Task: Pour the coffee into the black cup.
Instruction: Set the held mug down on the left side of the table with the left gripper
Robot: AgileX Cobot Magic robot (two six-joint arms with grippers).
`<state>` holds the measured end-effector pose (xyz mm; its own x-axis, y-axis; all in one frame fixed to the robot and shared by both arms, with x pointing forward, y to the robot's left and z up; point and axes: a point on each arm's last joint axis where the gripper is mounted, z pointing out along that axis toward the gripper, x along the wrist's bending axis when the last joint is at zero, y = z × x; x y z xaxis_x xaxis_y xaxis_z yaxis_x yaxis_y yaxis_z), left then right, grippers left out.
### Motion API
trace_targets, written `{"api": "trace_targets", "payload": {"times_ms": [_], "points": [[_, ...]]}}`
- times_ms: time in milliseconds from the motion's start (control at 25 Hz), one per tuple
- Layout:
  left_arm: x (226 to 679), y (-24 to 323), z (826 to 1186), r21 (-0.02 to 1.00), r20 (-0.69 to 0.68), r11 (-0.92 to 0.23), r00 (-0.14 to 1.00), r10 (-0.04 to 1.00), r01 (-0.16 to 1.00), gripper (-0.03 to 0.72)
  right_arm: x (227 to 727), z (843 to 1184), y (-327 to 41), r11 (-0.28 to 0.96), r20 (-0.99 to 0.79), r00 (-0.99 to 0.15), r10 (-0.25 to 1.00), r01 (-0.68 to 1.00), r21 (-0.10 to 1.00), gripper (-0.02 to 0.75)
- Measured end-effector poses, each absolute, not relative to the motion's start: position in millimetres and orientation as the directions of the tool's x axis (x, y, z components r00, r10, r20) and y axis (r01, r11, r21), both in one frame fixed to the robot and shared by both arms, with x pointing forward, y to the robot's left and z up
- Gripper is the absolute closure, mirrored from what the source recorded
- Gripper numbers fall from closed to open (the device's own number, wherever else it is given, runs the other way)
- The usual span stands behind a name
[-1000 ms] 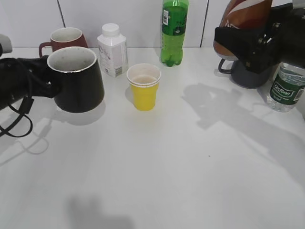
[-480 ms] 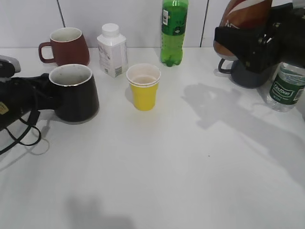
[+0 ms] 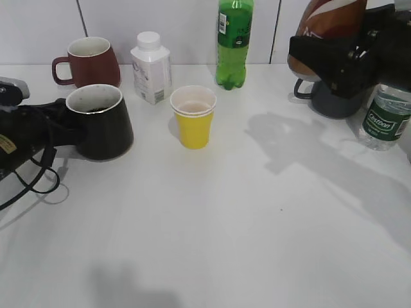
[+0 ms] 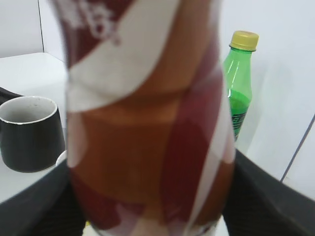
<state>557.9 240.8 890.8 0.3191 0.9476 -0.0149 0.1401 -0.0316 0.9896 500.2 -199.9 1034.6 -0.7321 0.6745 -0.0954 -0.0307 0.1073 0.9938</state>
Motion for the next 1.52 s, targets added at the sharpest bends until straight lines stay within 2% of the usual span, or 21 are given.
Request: {"api": "trace_targets", "payload": {"times_ms": [120, 280, 400, 760, 1000, 1200, 1520], "points": [[558, 241, 891, 0.99, -0.015, -0.031, 0.318, 0.948, 0.139, 0.631, 500, 1035, -200, 0.107, -0.095, -0.732, 0.674, -0.031, 0.994, 0.194], [557, 241, 891, 0.99, -0.021, -0.023, 0.315, 0.949, 0.137, 0.49, 500, 1035, -200, 0.107, -0.095, -0.732, 0.674, -0.031, 0.994, 0.194], [547, 243, 886, 0.987, -0.032, -0.019, 0.311, 0.95, 0.158, 0.434, 500, 1035, -200, 0.107, -0.095, -0.732, 0.674, -0.031, 0.994, 0.194], [497, 254, 886, 0.977, -0.065, 0.009, 0.261, 0.963, 0.211, 0.415, 509, 1020, -206, 0.168, -0.073, -0.672, 0.737, 0.077, 0.983, 0.195], [487, 255, 894, 0.974, -0.058, -0.002, 0.258, 0.964, 0.228, 0.415, 526, 981, -206, 0.135, 0.039, -0.641, 0.767, 0.22, 0.966, 0.195], [486, 255, 894, 0.971, -0.058, -0.005, 0.26, 0.964, 0.237, 0.41, 536, 956, -207, 0.123, 0.065, -0.61, 0.79, 0.262, 0.957, 0.195], [486, 254, 893, 0.97, -0.057, -0.011, 0.271, 0.961, 0.243, 0.308, 551, 927, -210, 0.071, 0.074, -0.546, 0.834, 0.239, 0.968, 0.195]]}}
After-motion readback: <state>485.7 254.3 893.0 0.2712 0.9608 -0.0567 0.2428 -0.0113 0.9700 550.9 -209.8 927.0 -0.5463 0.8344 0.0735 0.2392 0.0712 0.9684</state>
